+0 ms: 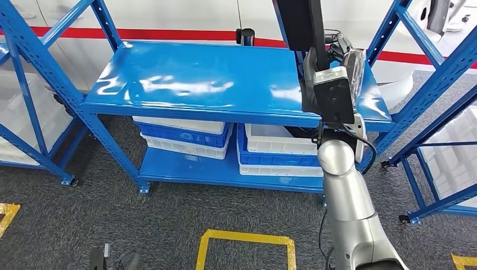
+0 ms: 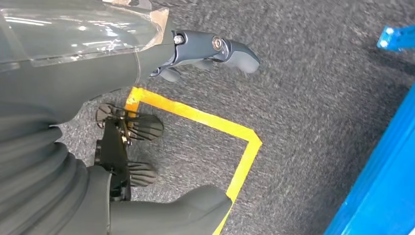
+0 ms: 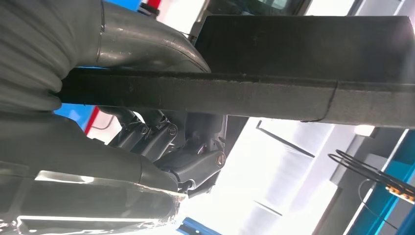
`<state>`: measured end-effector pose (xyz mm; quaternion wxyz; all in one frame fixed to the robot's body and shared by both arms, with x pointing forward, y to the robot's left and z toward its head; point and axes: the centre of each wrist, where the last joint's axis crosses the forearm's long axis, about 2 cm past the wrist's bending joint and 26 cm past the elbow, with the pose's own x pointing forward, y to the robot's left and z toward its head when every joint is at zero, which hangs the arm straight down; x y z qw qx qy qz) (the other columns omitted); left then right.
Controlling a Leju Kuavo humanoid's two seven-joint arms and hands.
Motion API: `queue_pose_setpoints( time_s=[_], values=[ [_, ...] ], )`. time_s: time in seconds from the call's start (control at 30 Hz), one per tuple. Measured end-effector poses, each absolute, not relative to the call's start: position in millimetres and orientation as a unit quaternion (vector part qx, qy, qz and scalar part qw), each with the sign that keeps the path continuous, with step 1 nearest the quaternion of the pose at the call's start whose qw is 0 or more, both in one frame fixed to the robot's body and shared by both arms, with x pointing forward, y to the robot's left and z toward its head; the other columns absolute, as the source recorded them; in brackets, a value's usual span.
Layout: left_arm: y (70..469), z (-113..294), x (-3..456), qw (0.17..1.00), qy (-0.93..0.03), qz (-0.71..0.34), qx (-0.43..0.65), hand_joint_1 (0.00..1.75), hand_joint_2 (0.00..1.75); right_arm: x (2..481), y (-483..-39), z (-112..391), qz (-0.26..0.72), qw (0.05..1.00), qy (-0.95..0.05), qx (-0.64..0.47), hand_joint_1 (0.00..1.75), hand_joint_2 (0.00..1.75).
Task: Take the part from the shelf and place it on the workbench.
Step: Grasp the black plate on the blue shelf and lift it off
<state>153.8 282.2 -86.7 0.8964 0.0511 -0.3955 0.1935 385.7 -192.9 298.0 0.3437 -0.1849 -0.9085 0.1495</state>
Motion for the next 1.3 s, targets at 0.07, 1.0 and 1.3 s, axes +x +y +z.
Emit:
queue_pose_setpoints(
  time_s=[0.07, 1.0, 1.3],
  values=[
    [282, -87, 154, 0.896, -0.396, 0.194, 0.053, 0.00, 1.75, 387, -195, 293, 0.150, 0.349, -0.907, -0.185, 1.75, 1.75],
    [277, -90, 143, 0.901, -0.386, 0.188, 0.069, 0.00, 1.75, 349, -208, 247, 0.117, 0.392, -0.897, -0.170, 1.75, 1.75],
    [278, -91, 139, 0.896, -0.393, 0.193, 0.067, 0.00, 1.75, 330, -214, 242, 0.117, 0.389, -0.899, -0.166, 1.75, 1.75]
  ],
)
